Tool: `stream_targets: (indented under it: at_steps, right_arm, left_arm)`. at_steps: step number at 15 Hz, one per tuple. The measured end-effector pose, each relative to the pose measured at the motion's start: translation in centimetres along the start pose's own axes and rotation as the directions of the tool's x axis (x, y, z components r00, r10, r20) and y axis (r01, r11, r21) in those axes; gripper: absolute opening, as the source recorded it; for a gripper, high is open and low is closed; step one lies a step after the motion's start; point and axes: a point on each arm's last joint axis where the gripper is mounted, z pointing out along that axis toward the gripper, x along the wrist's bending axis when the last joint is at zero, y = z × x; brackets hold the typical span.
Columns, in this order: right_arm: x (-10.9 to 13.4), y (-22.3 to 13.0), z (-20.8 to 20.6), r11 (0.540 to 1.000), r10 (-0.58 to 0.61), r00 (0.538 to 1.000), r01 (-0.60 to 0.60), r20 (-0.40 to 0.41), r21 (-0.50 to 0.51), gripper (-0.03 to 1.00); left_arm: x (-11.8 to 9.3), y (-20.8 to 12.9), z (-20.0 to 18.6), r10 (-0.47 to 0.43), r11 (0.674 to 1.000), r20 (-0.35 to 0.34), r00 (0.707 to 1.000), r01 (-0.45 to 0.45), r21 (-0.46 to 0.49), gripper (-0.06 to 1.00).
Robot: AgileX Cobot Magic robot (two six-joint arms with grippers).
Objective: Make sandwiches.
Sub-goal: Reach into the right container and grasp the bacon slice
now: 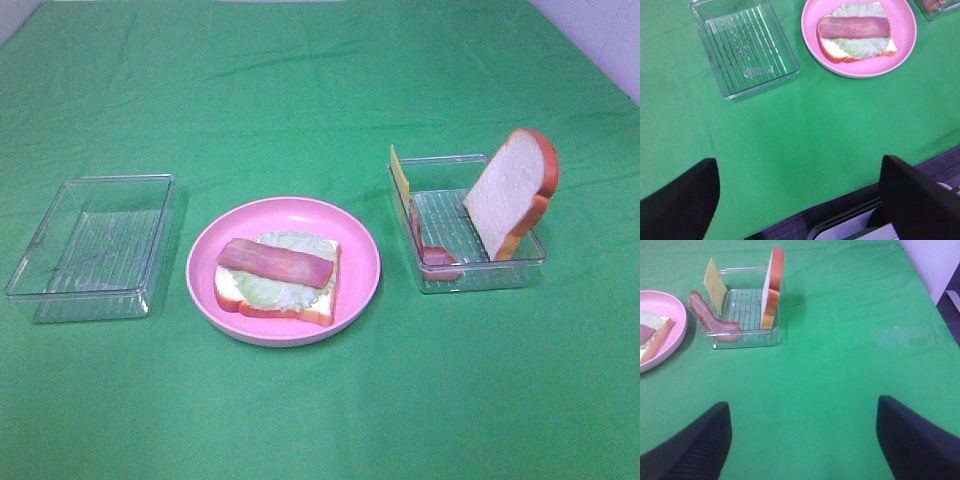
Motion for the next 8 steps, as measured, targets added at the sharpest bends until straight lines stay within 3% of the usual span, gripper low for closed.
stream_targets:
  at_steps: [2,3,8]
  right_arm:
    - [0.0,0.0,0.0,1.0,0.0,1.0,0.0,0.0,0.0,0.75]
    - [0.0,0.0,0.0,1.0,0.0,1.0,0.0,0.0,0.0,0.75]
    - [0.0,0.0,0.0,1.0,0.0,1.0,0.0,0.0,0.0,0.75]
  left_arm:
    - [0.8,-3.5,-0.2,0.012,0.999,0.013,1.0,-0.011,-0.051,0.82]
    - [1.6,-7.1,-0.2,0.034,0.991,0.033,0.999,-0.029,-0.131,0.82]
    - [2.8,-12.4,0.0,0.111,0.944,0.055,0.992,-0.088,-0.319,0.82]
